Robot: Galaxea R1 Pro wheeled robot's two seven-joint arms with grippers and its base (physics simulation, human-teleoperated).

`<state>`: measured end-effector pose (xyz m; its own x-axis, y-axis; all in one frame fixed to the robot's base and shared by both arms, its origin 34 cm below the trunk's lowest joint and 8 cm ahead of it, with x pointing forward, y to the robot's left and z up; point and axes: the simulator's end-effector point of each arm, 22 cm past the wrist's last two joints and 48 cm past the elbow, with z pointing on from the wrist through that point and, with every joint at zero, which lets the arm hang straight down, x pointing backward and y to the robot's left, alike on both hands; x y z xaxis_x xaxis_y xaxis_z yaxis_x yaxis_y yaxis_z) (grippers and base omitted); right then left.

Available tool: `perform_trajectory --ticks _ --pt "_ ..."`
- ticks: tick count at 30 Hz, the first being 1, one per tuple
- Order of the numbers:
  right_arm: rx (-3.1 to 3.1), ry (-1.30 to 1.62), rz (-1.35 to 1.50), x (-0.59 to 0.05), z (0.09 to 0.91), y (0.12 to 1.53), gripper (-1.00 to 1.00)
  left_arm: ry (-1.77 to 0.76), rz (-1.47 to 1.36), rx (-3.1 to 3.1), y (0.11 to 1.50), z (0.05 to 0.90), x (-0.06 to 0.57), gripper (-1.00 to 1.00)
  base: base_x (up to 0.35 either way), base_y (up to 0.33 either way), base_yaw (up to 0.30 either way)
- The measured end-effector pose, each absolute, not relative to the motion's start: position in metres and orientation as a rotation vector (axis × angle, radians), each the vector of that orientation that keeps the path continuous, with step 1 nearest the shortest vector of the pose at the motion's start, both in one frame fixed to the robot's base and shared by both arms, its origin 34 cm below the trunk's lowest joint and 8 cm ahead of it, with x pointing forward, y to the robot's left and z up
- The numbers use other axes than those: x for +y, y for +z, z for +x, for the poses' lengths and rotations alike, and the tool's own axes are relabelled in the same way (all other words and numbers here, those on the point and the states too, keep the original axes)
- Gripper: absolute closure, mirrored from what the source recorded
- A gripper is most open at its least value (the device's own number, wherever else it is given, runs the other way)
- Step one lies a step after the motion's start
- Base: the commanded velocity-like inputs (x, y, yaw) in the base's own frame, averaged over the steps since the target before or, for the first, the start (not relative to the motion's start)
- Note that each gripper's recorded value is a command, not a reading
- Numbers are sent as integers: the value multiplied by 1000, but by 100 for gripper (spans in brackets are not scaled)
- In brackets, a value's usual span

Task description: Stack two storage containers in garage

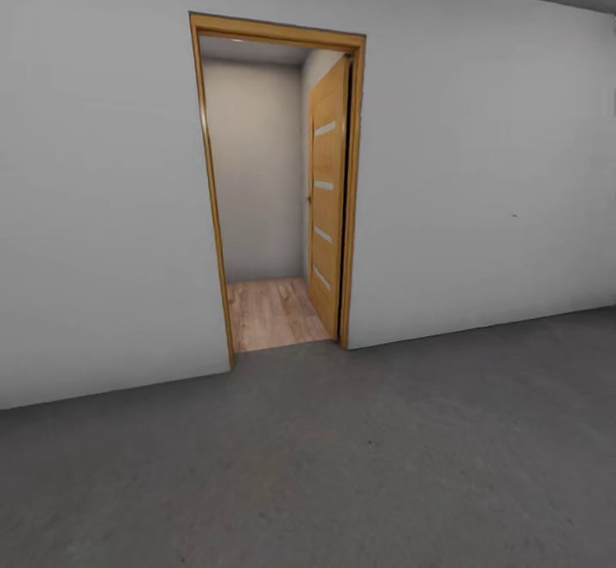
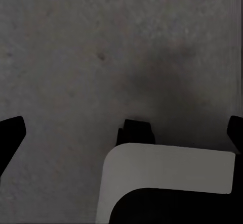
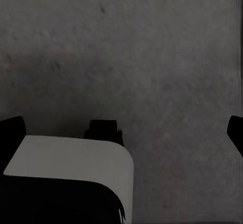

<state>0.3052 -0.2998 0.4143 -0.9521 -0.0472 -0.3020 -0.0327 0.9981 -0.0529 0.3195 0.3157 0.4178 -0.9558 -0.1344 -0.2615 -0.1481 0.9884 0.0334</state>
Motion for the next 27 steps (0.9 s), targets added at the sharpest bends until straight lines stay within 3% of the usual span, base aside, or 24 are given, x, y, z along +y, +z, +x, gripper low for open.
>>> perform_trajectory --ticks 27 --pt "2825 -64 -72 -296 307 415 -100 89 -218 2889 417 315 318 -100 310 0 -7"
